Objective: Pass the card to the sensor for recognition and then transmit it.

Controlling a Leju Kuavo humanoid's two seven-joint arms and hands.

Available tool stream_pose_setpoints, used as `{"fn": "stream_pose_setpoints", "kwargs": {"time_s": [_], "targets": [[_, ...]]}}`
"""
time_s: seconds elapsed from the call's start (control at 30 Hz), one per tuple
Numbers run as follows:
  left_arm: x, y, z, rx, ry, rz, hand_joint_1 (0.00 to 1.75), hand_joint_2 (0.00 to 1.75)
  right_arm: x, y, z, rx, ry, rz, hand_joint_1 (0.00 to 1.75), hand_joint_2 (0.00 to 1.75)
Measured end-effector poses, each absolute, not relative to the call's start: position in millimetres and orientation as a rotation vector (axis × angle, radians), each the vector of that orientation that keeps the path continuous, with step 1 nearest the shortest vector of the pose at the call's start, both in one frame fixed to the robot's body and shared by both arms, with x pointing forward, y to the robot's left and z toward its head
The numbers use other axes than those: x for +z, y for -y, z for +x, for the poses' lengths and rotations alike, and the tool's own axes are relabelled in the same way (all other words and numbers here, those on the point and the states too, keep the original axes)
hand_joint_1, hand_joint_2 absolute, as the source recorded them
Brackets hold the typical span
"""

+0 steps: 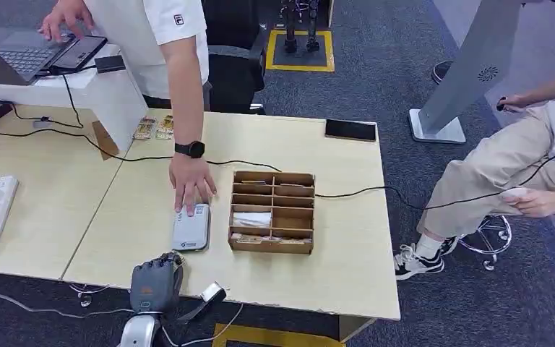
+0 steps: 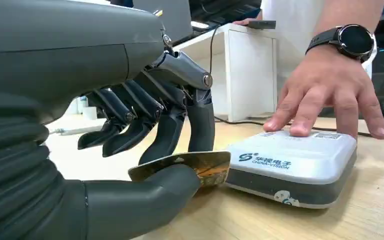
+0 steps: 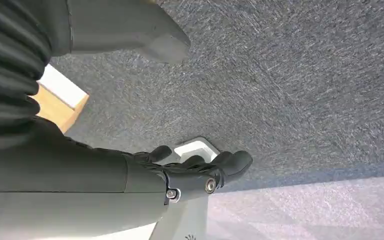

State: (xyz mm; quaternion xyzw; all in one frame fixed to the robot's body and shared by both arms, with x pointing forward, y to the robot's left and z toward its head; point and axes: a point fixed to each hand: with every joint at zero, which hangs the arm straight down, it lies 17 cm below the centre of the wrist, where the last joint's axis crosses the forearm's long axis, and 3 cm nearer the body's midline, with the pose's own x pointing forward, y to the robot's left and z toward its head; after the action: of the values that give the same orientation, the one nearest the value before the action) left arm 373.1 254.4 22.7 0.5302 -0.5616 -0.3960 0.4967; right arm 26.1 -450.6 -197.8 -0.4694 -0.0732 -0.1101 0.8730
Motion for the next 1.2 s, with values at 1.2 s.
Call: {"fn": "stream_pose_setpoints", "kwargs": {"time_s": [1.2], "targets": [[164, -303, 399, -0.523, 1.582, 1.462, 1.75, 1.75, -203, 445, 38, -0.203, 0.185, -0.965, 0.00, 1.75]]}}
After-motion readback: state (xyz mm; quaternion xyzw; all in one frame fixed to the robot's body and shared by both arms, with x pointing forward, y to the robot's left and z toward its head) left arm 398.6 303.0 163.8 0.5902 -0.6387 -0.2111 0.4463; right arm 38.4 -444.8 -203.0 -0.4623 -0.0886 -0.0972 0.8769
